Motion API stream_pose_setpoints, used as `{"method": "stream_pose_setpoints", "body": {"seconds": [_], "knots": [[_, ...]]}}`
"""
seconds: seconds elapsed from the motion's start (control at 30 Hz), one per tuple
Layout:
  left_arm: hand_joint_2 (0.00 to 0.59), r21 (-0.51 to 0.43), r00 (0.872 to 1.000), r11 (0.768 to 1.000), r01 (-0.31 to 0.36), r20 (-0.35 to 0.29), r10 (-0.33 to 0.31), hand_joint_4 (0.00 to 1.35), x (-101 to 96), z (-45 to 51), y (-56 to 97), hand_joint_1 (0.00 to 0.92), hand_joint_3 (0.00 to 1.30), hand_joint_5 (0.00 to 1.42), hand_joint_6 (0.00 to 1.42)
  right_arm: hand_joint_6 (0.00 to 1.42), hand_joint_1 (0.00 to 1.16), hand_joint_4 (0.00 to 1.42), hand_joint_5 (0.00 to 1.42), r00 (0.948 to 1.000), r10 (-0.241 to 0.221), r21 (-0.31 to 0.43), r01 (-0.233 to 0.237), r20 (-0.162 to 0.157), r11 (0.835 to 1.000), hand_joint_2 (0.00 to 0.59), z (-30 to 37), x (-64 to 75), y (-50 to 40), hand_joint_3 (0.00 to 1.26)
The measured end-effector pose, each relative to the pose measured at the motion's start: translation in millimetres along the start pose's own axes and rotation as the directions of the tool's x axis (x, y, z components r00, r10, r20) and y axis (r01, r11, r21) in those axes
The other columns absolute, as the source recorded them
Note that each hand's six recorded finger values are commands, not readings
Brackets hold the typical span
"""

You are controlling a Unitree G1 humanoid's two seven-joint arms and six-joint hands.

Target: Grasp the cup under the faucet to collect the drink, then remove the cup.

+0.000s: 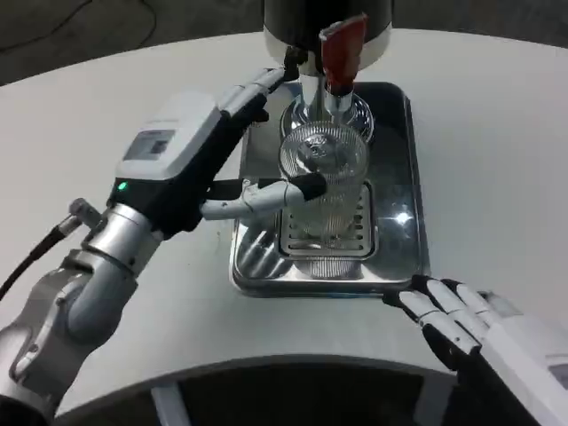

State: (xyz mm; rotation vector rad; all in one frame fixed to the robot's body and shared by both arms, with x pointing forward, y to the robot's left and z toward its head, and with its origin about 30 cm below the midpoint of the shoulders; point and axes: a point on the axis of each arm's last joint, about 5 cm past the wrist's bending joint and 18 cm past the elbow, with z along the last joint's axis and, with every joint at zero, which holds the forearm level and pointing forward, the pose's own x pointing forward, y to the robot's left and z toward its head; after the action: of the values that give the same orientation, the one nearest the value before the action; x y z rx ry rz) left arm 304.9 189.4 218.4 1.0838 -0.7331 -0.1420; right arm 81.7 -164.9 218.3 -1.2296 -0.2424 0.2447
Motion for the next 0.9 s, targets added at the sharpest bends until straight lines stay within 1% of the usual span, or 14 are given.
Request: {"method": "stream_pose_setpoints", "body": {"seconds": [0.27,0.33,0.47,0.57,0.67,0.73,0.8,0.9], "knots": [[0.102,-0.039,0.996,0.996,-0.084,0.005,0.084,0.1,-20.8,1.8,16.8,0.089,0.16,0.33,0.45,0.0,0.38,0.0,0.0,0.9997,0.014,0.005,-0.014,0.022,1.0,0.423,5.1,3.9,2.1,0.1],[0.102,-0.043,0.994,0.993,-0.111,0.004,0.112,0.11,-27.9,1.9,22.6,0.09,0.16,0.33,0.45,0.0,0.38,0.0,0.0,0.9997,0.019,0.008,-0.019,0.018,1.0,0.423,6.0,4.9,2.7,0.1],[0.102,-0.062,0.989,0.987,-0.147,-0.008,0.147,0.11,-38.8,1.6,28.9,0.09,0.16,0.33,0.45,0.0,0.38,0.0,0.0,0.9996,0.022,0.014,-0.023,0.015,1.0,0.423,7.1,6.3,3.0,0.1],[0.103,-0.076,0.98,0.977,-0.198,-0.016,0.197,0.13,-46.6,1.7,37.0,0.09,0.18,0.34,0.45,0.0,0.38,0.0,0.0,0.9997,0.023,0.022,-0.023,0.008,0.999,0.423,7.2,7.2,3.1,0.1],[0.105,-0.091,0.973,0.969,-0.231,-0.012,0.231,0.17,-51.0,3.4,43.2,0.08,0.2,0.35,0.45,0.0,0.38,0.0,0.0,0.9996,0.021,0.025,-0.022,0.017,0.999,0.423,8.5,8.8,2.9,0.1],[0.114,-0.106,0.969,0.963,-0.247,-0.012,0.247,0.2,-56.4,4.4,46.8,0.068,0.23,0.38,0.46,0.0,0.38,0.0,0.0,0.9996,0.022,0.02,-0.023,0.017,1.0,0.423,9.4,9.7,3.0,0.1],[0.12,-0.146,0.961,0.95,-0.276,-0.026,0.275,0.24,-63.2,3.4,48.4,0.045,0.26,0.39,0.46,0.0,0.38,0.0,0.0,0.9996,0.024,0.02,-0.024,0.011,0.999,0.423,9.6,10.2,3.1,0.1],[0.133,-0.218,0.951,0.926,-0.308,-0.031,0.308,0.29,-66.9,2.8,50.4,0.001,0.29,0.41,0.42,0.0,0.38,0.0,0.0,0.9996,0.026,0.02,-0.026,0.008,0.999,0.423,10.2,10.9,3.3,0.1]]}}
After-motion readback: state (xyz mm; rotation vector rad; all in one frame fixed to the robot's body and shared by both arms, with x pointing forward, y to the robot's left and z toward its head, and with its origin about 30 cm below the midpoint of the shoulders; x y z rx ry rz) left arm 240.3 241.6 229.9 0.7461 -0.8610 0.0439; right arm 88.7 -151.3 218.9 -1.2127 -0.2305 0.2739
